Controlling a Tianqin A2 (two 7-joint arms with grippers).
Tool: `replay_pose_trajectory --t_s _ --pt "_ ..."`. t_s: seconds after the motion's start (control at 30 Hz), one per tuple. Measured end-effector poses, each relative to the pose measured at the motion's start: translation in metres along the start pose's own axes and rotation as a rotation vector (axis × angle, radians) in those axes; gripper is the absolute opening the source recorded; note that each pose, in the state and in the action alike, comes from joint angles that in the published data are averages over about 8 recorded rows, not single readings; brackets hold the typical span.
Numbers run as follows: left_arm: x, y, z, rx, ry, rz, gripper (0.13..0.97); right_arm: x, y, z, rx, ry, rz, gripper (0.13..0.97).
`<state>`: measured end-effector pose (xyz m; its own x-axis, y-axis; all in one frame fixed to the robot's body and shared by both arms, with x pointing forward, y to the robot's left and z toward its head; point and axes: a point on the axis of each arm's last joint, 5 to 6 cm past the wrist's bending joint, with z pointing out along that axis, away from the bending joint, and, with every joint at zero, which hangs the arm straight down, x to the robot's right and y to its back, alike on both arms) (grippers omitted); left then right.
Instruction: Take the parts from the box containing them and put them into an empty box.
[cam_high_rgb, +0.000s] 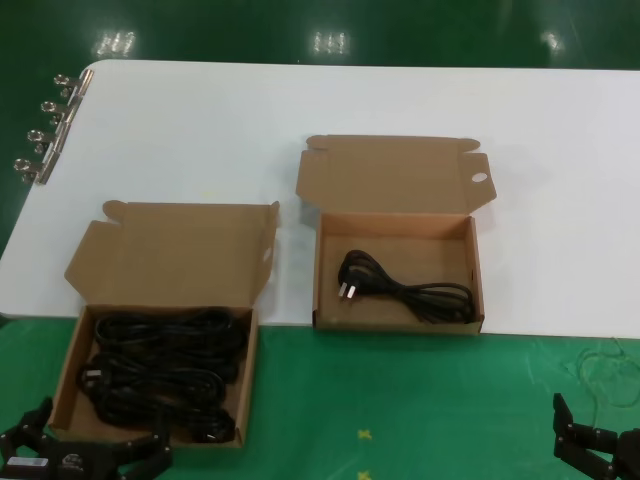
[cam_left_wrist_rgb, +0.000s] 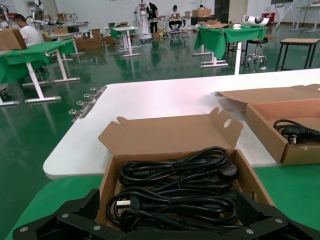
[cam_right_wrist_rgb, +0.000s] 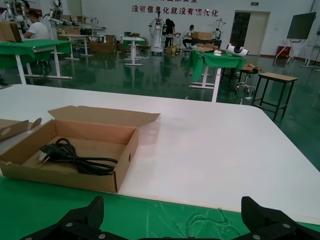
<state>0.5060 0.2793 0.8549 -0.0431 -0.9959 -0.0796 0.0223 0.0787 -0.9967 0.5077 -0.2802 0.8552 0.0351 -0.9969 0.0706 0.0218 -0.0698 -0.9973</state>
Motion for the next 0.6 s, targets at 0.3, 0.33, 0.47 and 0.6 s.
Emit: replay_pose_trajectory --t_s 0.3,0.33,0.47,0.6 --pt "-0.0007 -0.0001 -0.0026 0.000 -0.006 -0.006 0.966 0.0000 0.0000 0.0000 0.000 0.000 0.000 0.966" --pt "-0.0007 -0.0001 -0.0027 0.000 -0.006 -0.006 0.966 0.0000 0.0000 0.0000 0.000 0.000 0.000 0.966" --pt "-0.0008 -0.0001 -0.0030 0.000 -0.006 -0.007 0.966 0.0000 0.0000 0.0000 0.000 0.000 0.000 0.966" --pt "-0.0008 -0.0001 -0.0030 0.000 -0.007 -0.007 0.966 0.0000 0.0000 0.0000 0.000 0.000 0.000 0.966"
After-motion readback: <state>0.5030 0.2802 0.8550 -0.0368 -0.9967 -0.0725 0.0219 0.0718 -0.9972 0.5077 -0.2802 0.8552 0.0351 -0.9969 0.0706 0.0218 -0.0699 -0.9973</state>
